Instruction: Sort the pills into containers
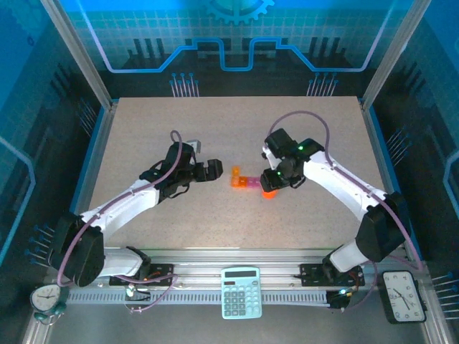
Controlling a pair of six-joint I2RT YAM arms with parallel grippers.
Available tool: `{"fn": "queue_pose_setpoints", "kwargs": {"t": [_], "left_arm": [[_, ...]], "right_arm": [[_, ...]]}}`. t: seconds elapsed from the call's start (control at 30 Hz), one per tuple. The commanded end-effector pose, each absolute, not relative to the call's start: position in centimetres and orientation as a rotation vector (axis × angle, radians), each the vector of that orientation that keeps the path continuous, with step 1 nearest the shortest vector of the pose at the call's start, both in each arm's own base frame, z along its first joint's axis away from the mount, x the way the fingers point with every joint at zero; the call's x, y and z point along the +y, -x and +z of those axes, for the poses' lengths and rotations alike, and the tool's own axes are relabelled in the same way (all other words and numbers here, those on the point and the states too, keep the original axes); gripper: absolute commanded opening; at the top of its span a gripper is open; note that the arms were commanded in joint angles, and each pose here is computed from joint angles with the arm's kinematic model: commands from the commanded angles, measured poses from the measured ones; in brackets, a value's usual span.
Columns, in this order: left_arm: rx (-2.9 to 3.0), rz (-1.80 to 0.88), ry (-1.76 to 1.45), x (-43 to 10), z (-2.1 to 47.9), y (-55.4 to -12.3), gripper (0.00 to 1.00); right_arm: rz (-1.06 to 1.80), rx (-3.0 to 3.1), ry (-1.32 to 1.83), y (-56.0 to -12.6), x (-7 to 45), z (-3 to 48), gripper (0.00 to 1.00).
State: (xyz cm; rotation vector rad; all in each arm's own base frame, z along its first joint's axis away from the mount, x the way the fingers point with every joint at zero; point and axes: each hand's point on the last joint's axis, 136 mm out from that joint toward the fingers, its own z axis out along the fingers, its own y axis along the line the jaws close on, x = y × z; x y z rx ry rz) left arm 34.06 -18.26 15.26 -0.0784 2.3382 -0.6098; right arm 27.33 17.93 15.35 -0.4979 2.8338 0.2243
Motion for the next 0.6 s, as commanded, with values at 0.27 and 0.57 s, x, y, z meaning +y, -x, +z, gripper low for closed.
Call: {"fn": "queue_pose_setpoints", "kwargs": {"t": [0.27,0.57], "left_arm": [[2.070,-0.584,-0.286,-22.0,20.3,-39.8,0.99],[1.776,-0.647,-0.630,-25.7,20.9,-40.8,0.99]], "right_arm": [[0.425,2.673,0.446,-34.6,19.2,24.4,0.37],[0.575,2.679,0.524,-39.2,21.0,25.6,0.38]]}}
